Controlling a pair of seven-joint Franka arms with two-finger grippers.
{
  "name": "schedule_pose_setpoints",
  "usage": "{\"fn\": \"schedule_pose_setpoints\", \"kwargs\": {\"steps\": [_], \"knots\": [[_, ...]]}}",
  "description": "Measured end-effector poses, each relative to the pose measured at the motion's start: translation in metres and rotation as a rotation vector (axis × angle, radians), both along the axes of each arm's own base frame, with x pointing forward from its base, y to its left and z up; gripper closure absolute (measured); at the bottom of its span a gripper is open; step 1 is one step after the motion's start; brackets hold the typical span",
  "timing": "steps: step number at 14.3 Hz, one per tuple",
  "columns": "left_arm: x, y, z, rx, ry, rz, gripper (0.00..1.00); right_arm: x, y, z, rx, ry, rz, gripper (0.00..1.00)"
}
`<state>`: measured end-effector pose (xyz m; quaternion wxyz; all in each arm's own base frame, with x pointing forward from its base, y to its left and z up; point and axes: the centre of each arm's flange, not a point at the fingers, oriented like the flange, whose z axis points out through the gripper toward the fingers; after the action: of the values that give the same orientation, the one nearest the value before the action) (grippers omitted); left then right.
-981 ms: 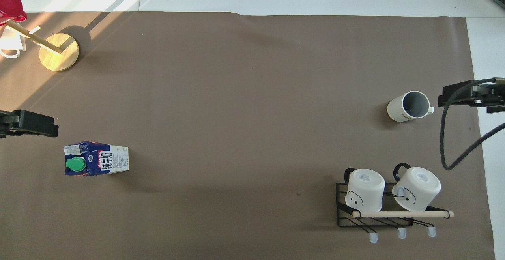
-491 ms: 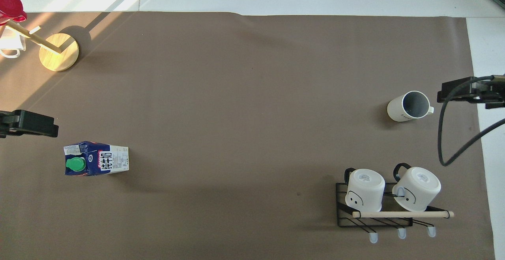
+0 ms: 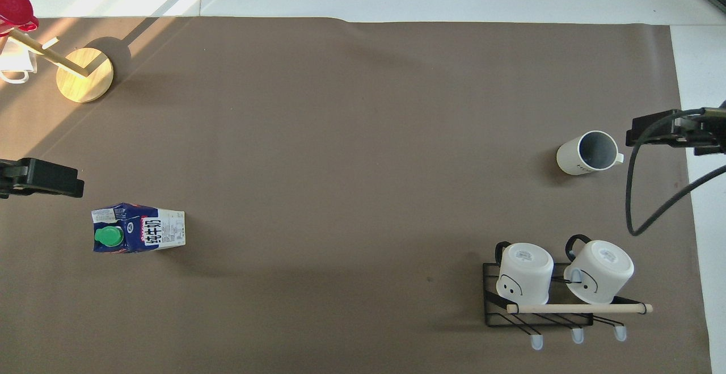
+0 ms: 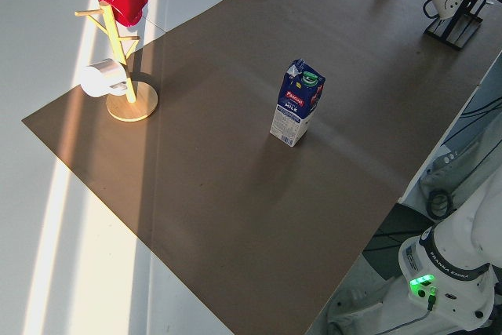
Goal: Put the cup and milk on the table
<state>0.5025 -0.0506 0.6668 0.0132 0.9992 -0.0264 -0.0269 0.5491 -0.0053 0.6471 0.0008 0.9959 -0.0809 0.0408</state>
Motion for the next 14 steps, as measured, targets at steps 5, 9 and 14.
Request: {"fn": "schedule_pose_setpoints", "kwargs": {"steps": [5,9,14], "knots": [[0.000,0.000,0.000,0.000,0.000,0.000,0.00,0.001,-0.002,0.001,0.000,-0.010,-0.003,0.00],[0.000,0.000,0.000,0.000,0.000,0.000,0.00,0.002,-0.010,-0.001,-0.003,-0.013,0.009,0.00],[0.000,0.000,0.000,0.000,0.000,0.000,0.00,0.005,-0.015,-0.011,-0.003,-0.015,0.003,0.00]]}}
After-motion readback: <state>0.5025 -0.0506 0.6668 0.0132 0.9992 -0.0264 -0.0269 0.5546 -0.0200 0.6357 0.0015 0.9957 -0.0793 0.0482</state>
